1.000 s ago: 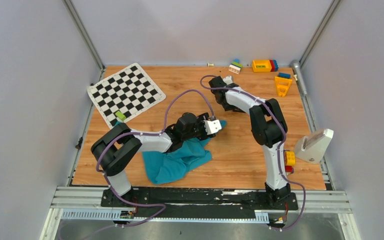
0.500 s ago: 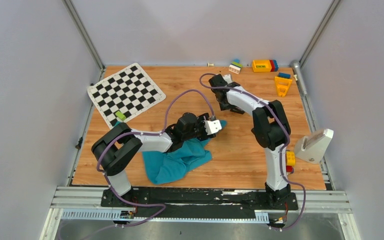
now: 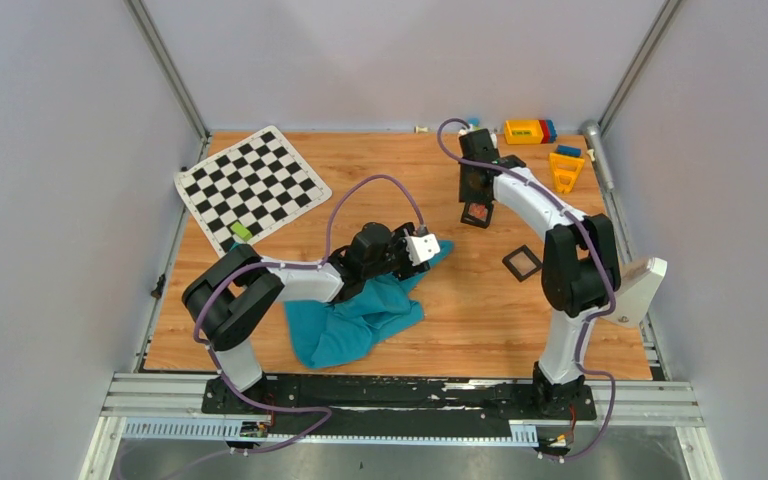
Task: Remove the brooch from the garment
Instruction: Close the brooch box at the center of the board, then flatten out the clothes at the center of the board.
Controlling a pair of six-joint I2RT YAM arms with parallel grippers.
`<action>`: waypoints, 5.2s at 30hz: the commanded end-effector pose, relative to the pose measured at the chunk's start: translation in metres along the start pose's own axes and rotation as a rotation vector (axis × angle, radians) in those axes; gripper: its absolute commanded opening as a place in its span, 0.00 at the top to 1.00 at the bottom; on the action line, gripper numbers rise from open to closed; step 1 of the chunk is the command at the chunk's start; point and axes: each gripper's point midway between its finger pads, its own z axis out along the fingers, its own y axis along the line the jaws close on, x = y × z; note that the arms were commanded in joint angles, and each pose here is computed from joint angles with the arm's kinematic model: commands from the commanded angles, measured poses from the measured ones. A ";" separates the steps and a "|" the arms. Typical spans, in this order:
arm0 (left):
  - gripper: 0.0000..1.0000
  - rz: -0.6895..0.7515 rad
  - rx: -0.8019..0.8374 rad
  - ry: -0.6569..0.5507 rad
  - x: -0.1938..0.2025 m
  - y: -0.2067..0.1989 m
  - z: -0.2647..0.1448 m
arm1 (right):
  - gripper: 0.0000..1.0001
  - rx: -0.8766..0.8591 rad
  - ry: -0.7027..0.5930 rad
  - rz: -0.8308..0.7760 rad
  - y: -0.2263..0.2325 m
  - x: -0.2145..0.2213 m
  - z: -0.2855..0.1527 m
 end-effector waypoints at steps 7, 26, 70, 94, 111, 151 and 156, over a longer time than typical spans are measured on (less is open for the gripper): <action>0.33 -0.025 -0.014 -0.064 -0.025 0.010 0.004 | 0.74 -0.179 0.006 0.150 0.003 -0.007 0.010; 0.33 -0.029 -0.005 -0.056 -0.022 0.009 0.006 | 0.86 -0.135 0.082 0.147 0.002 0.016 0.049; 0.05 -0.813 -0.335 0.307 -0.010 0.005 -0.189 | 0.11 -0.786 0.004 0.066 0.088 0.151 -0.176; 0.41 -1.034 -0.354 0.203 0.027 -0.005 -0.221 | 1.00 -0.855 -0.230 -0.331 0.200 0.165 -0.199; 0.24 -1.116 -0.219 0.292 0.052 -0.041 -0.198 | 1.00 -0.751 -0.329 -0.106 0.110 0.023 -0.299; 1.00 -0.712 -0.379 0.207 -0.155 0.081 -0.363 | 1.00 -1.401 -0.290 -0.144 0.056 0.021 -0.493; 1.00 -0.701 -0.381 0.164 -0.174 0.076 -0.399 | 1.00 -1.427 -0.334 -0.141 0.043 0.034 -0.533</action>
